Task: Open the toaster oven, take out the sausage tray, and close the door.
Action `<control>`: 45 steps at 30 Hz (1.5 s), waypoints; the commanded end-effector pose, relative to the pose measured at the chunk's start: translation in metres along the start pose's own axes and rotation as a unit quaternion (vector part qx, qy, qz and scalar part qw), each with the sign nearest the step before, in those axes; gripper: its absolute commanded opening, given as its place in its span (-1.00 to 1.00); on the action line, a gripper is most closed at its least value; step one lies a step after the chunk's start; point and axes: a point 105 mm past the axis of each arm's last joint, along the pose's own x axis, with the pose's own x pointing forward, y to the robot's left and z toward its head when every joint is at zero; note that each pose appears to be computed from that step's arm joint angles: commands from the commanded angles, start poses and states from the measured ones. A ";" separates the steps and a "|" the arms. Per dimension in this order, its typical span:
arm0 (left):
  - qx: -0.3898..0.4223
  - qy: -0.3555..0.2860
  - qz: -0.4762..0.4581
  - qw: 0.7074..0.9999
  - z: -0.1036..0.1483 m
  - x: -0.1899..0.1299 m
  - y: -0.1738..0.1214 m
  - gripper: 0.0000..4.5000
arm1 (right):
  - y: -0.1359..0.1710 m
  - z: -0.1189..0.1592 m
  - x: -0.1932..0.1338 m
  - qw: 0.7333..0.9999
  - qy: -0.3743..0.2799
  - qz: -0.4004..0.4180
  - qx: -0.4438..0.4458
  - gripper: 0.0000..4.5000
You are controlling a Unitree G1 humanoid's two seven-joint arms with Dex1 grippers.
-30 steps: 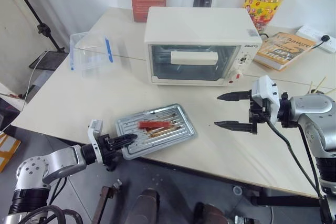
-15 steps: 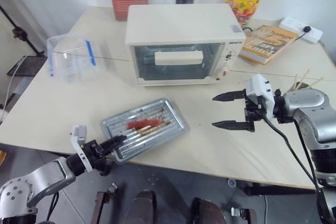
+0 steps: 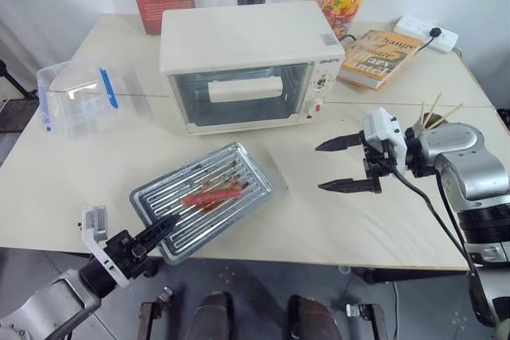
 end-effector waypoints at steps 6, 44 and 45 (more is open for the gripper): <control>0.038 0.009 -0.032 0.999 0.003 -0.008 -0.021 -1.00 | -0.002 0.012 -0.001 1.000 -0.013 0.012 -0.024 0.99; -0.017 0.304 -0.080 0.949 0.007 0.130 0.013 -0.32 | 0.027 -0.007 -0.052 0.991 0.022 -0.131 0.025 1.00; -0.017 0.304 -0.075 0.950 0.009 0.131 0.015 -0.19 | 0.028 -0.007 -0.052 0.991 0.022 -0.133 0.026 1.00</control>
